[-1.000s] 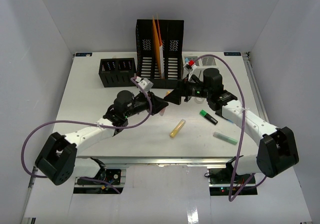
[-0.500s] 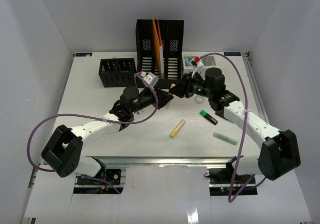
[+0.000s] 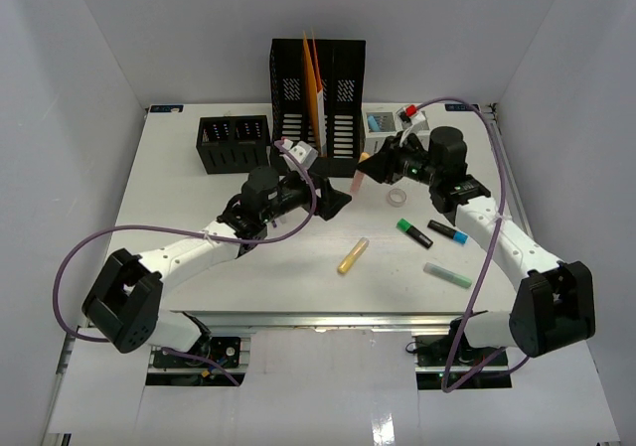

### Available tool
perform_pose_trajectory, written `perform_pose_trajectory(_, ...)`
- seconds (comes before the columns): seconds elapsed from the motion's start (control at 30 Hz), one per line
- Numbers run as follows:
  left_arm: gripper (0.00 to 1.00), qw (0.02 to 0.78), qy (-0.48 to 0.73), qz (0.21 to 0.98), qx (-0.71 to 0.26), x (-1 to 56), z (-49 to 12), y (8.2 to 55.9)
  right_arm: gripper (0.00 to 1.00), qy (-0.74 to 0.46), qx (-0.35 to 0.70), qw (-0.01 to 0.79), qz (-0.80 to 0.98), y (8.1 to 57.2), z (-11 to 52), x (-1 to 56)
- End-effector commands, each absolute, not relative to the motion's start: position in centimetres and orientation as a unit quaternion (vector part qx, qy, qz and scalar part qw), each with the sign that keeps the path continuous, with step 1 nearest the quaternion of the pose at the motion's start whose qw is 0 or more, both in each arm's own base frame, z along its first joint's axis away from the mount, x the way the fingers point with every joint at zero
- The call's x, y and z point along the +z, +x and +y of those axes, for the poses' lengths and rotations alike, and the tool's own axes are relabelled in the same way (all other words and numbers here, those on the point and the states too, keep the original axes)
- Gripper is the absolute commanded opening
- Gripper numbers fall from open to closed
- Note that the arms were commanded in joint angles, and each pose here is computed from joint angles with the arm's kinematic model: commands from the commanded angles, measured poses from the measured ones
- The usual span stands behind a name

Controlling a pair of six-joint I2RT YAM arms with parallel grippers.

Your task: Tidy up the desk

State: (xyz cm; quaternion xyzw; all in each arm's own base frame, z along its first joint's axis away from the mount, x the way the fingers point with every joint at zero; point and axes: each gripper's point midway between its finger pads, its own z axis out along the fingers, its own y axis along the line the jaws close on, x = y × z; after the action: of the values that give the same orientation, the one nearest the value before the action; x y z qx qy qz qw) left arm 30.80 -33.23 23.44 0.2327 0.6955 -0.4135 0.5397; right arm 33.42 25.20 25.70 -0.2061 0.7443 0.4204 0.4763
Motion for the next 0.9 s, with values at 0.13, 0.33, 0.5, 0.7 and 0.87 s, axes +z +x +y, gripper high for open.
perform_pose_trajectory(0.13,0.98,0.547,0.284,0.708,-0.344,23.4,-29.1,27.5,0.09,-0.234,0.246,0.653,0.677,41.4,19.8,33.0)
perform_pose_trajectory(0.33,0.98,0.516,0.299,0.735,-0.322,20.1,-26.6,24.8,0.10,-0.202,0.177,0.690,0.672,48.3,17.8,34.0)
perform_pose_trajectory(0.5,0.98,0.522,0.287,0.733,-0.328,20.5,-25.9,24.0,0.10,-0.180,0.140,0.703,0.673,53.5,17.4,34.0)
perform_pose_trajectory(0.7,0.98,0.517,0.288,0.736,-0.330,20.2,-26.0,24.0,0.11,-0.193,0.103,0.698,0.682,56.7,17.2,31.3)
perform_pose_trajectory(0.87,0.98,0.493,0.294,0.742,-0.345,19.1,-26.8,23.7,0.13,-0.202,0.099,0.690,0.688,58.1,17.5,29.3)
